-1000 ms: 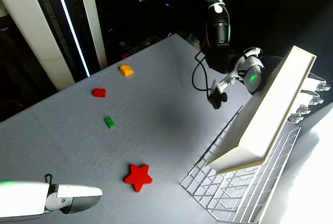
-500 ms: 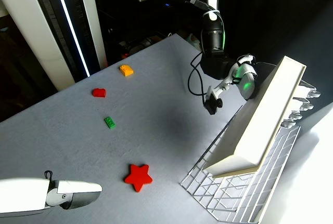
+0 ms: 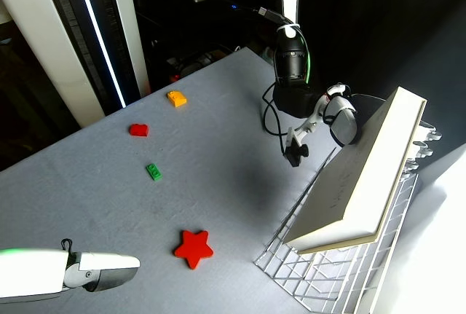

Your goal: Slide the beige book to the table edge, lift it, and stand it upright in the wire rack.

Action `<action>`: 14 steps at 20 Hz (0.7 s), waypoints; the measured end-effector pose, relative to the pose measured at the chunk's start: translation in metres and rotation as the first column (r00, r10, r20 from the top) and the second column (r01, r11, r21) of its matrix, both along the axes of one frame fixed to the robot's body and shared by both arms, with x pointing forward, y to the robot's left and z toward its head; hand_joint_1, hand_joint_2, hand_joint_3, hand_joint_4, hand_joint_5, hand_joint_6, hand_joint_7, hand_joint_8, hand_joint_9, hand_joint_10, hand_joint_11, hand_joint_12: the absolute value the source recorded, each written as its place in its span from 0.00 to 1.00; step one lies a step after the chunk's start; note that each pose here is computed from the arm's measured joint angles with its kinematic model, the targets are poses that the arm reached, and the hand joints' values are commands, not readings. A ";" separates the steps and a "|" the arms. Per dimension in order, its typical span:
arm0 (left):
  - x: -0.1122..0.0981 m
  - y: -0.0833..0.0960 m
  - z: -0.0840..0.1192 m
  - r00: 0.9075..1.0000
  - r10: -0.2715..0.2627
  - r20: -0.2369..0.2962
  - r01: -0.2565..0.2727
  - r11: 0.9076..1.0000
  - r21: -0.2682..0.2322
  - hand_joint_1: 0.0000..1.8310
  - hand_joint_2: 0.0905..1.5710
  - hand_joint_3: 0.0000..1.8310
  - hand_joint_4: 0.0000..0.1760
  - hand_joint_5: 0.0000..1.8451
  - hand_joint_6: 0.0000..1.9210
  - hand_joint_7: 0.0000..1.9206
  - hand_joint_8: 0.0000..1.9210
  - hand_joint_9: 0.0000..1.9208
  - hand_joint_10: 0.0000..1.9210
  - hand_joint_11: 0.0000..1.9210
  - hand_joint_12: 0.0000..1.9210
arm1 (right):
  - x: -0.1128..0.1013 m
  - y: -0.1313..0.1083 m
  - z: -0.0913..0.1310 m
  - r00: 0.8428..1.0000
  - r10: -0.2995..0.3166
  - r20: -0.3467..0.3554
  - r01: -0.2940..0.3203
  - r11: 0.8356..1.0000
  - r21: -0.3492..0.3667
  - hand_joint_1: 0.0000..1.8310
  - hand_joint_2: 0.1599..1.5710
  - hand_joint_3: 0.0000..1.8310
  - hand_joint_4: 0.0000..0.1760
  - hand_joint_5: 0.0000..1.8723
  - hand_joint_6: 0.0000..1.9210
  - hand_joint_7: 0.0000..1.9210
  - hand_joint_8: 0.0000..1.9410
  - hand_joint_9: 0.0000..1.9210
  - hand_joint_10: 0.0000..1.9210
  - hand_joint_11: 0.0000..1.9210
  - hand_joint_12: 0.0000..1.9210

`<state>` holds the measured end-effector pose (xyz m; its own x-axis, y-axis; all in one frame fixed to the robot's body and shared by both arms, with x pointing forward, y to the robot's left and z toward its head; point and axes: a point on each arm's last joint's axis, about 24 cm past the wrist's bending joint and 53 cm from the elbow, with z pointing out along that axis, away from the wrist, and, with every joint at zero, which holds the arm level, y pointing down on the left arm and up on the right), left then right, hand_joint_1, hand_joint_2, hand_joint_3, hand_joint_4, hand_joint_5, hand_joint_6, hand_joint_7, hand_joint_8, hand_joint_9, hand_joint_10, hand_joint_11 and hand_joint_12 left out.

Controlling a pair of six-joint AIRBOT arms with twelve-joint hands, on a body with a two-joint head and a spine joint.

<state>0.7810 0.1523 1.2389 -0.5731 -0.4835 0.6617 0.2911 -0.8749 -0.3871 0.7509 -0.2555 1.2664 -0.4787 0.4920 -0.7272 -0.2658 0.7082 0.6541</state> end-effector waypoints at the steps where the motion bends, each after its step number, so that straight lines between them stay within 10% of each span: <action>1: 0.000 0.001 0.000 1.000 0.002 0.001 -0.002 1.000 -0.002 0.80 0.76 0.00 0.00 0.38 0.67 0.30 0.70 0.36 0.72 0.38 0.85 | 0.000 0.000 -0.001 1.000 0.002 -0.003 -0.002 1.000 -0.003 0.14 0.70 0.00 0.00 0.20 0.00 0.20 0.00 0.19 0.00 0.00 0.52; 12: -0.002 0.001 0.000 1.000 0.005 0.003 -0.005 1.000 -0.017 0.81 0.74 0.00 0.00 0.43 0.63 0.34 0.69 0.39 0.70 0.40 0.84 | -0.001 0.000 -0.006 1.000 0.004 -0.013 -0.004 1.000 -0.008 0.12 0.71 0.00 0.00 0.20 0.00 0.20 0.00 0.19 0.00 0.00 0.50; 14: -0.003 -0.001 0.000 1.000 0.004 0.003 -0.004 1.000 -0.013 0.73 0.76 0.00 0.00 0.41 0.68 0.36 0.69 0.39 0.76 0.34 0.70 | -0.001 0.001 -0.006 1.000 0.006 -0.015 -0.006 1.000 -0.009 0.12 0.71 0.00 0.00 0.21 0.00 0.20 0.00 0.19 0.00 0.00 0.51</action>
<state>0.7783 0.1517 1.2391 -0.5733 -0.4772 0.6660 0.2960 -0.8786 -0.3747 0.7495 -0.2548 1.2604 -0.4920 0.4827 -0.7245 -0.2604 0.7125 0.6516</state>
